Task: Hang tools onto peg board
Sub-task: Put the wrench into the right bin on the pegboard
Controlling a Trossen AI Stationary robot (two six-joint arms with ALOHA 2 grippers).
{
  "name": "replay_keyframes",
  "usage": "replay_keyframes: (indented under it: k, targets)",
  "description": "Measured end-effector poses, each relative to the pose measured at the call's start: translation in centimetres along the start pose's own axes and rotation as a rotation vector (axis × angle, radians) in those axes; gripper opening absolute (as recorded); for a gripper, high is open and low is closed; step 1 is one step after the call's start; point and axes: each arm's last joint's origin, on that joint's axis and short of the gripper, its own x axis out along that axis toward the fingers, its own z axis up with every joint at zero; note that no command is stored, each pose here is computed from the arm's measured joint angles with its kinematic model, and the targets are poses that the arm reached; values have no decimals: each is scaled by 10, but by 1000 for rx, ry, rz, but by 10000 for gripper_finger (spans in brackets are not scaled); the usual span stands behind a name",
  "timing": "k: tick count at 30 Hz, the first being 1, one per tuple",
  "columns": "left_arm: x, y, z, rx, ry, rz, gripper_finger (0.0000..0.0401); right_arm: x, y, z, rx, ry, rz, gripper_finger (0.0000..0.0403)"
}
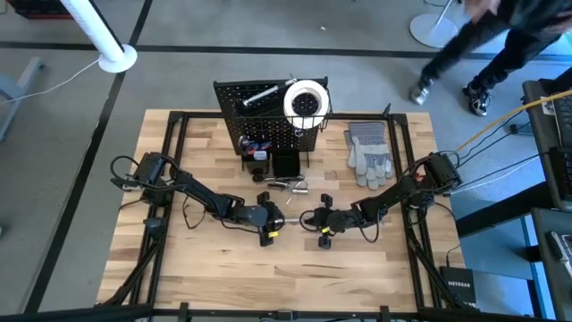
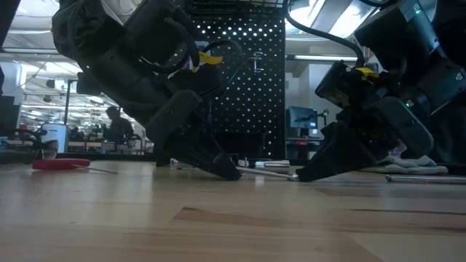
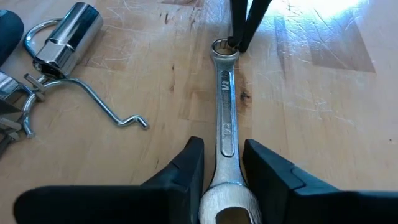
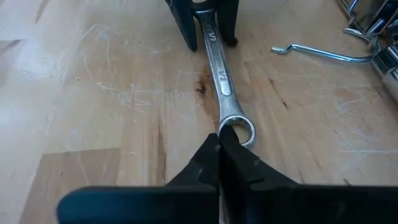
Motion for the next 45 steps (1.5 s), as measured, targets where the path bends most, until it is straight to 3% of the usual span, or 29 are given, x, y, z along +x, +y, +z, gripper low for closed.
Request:
replay_keyframes:
  k: [9,15,19,24,34,39,45]
  targets:
    - [-8,-4,6,11,-18,-3,86,-8,1,9,18,-32,24,46]
    - [-35,-10,18,23,-9,35,86,-42,1,32,30,-7,140,102]
    - [-57,-15,29,22,-63,56,86,-66,-4,37,57,48,158,127]
    - [-81,-25,51,12,-236,12,86,-75,-4,53,31,-95,146,139]
    - [-98,-26,55,-91,-596,-276,86,-65,5,83,-157,-543,76,152]
    - [-99,-22,61,-112,-638,-334,86,-68,14,103,-310,-744,128,152]
    - [-98,-17,63,-143,-649,-330,86,-69,24,129,-412,-794,175,152]
